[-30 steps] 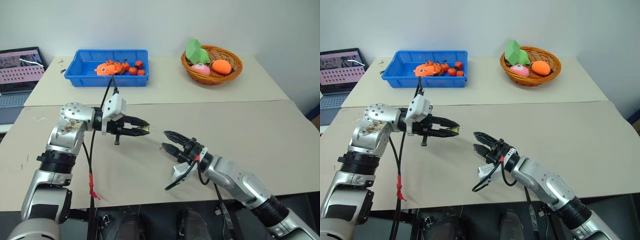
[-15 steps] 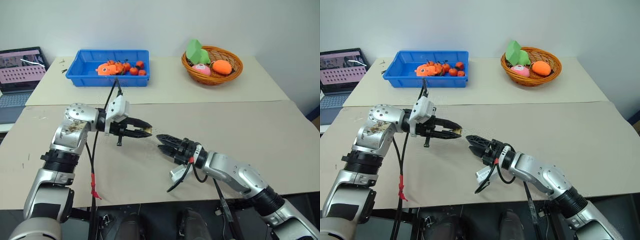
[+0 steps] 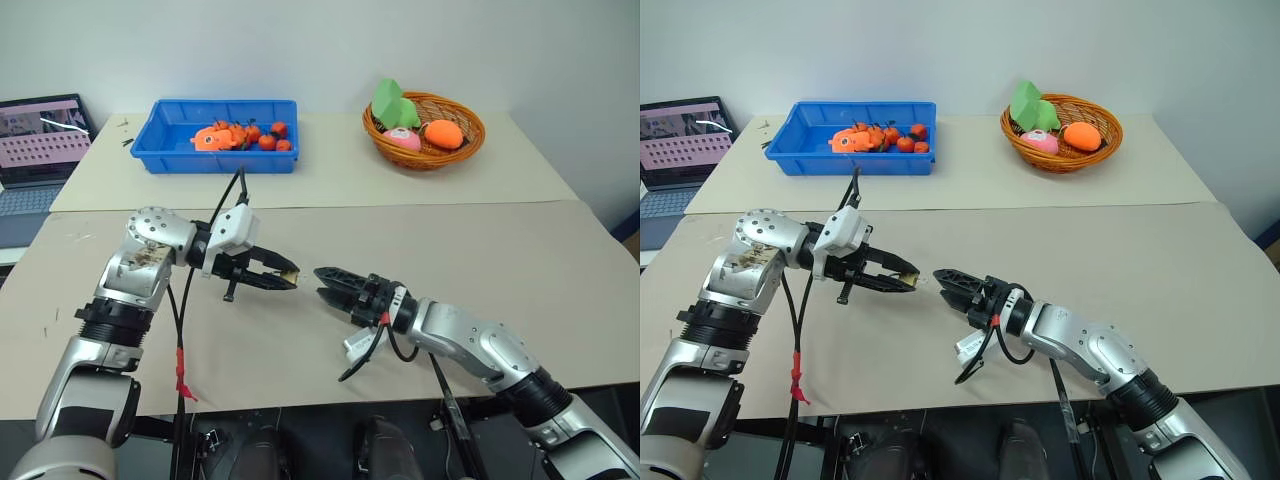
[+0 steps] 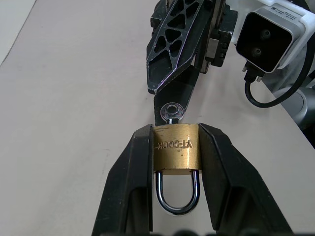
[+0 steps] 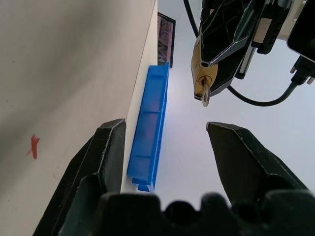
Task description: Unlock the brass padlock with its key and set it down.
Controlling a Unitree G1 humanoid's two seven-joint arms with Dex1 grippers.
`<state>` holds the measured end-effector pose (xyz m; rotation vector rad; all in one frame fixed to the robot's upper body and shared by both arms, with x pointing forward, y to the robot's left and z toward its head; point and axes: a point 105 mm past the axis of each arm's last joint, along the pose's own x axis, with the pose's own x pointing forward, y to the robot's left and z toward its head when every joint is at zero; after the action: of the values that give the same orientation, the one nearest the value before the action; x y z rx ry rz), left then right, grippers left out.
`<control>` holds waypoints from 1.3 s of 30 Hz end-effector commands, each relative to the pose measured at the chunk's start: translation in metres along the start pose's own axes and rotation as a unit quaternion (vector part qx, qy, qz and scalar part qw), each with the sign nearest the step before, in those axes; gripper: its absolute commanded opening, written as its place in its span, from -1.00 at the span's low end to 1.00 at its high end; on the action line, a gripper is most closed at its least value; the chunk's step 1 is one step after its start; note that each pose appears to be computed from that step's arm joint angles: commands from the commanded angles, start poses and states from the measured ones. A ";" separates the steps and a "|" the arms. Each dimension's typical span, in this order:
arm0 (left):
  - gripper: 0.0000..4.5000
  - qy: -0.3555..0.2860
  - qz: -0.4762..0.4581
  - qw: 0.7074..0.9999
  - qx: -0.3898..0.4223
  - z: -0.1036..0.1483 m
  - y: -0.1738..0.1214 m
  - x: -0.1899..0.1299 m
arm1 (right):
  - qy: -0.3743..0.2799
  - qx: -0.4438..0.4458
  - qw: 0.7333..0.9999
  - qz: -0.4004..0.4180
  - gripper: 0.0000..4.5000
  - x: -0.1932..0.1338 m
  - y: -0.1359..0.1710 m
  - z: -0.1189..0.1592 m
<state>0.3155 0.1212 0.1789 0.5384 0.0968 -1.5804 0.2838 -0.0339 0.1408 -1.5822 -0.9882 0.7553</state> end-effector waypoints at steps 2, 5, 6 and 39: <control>-0.63 -0.001 0.007 1.000 0.026 0.009 0.005 -0.001 | -0.008 -0.018 0.999 -0.029 0.40 0.003 -0.020 0.000; -0.63 -0.002 0.007 1.000 0.027 0.009 0.005 -0.001 | -0.008 -0.018 0.999 -0.030 0.40 0.004 -0.021 -0.001; -0.63 -0.002 0.007 1.000 0.027 0.009 0.005 -0.001 | -0.007 -0.018 0.999 -0.031 0.40 0.005 -0.022 -0.001; -0.63 -0.004 0.016 1.000 0.025 0.010 0.007 -0.002 | -0.007 -0.021 0.999 -0.040 -0.86 0.011 -0.028 -0.002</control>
<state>0.3169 0.1187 0.1773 0.5418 0.0947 -1.5759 0.2854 -0.0242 0.1502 -1.5773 -1.0154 0.7488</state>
